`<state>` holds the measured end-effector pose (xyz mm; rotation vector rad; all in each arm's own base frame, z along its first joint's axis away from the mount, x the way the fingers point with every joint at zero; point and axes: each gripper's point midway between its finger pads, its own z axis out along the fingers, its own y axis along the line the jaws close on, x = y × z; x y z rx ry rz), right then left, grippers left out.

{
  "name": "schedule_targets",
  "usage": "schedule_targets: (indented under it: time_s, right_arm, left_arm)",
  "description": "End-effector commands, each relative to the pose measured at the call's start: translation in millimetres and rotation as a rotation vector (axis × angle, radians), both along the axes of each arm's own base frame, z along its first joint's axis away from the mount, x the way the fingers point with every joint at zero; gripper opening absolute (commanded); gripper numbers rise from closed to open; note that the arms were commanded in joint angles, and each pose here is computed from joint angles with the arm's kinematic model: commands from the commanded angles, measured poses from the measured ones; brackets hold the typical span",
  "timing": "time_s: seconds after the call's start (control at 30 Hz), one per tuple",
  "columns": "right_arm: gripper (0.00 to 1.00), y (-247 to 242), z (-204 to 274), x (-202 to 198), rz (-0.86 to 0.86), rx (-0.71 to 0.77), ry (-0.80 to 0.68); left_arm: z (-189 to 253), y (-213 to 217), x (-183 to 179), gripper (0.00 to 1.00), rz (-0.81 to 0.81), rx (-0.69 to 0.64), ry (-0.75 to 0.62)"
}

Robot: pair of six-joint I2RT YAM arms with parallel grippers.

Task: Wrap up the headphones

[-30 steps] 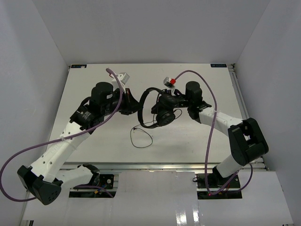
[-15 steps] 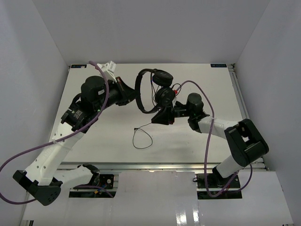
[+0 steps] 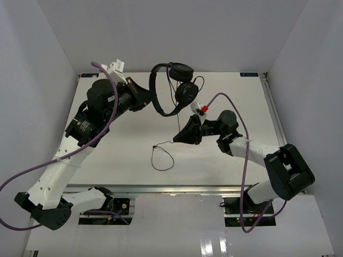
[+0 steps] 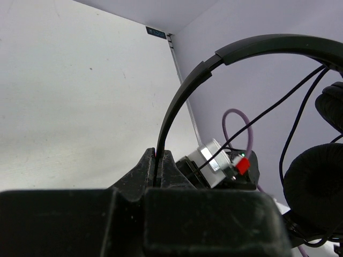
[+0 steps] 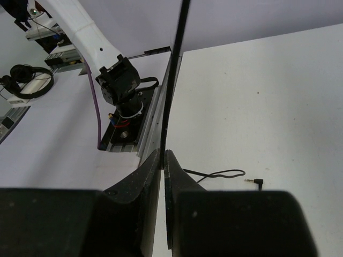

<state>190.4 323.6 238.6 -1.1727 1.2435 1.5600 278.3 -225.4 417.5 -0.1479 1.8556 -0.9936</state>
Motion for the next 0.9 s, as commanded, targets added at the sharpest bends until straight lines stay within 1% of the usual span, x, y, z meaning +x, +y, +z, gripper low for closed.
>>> schedule_targets:
  time_s: [0.0,0.13,0.37,0.6,0.7,0.87]
  right_arm:
    - [0.11,-4,19,-12,0.017,0.044,-0.114]
    - [0.11,-5,21,-14,0.028,0.039,-0.124]
    - [0.12,-1,39,-26,0.09,0.073,-0.135]
    - [0.13,17,48,-19,0.138,0.08,-0.131]
    - [0.16,29,51,-12,0.157,0.09,-0.119]
    - [0.2,38,67,-8,0.188,0.151,-0.139]
  left_arm:
    - [28,13,8,0.0,0.102,-0.049,-0.051]
    - [28,19,14,0.0,0.145,-0.035,-0.06]
    - [42,20,11,0.0,0.136,-0.053,-0.082]
    - [50,22,10,0.0,0.139,-0.049,-0.094]
    - [52,25,9,0.0,0.149,-0.043,-0.096]
    - [56,32,4,0.0,0.165,-0.026,-0.096]
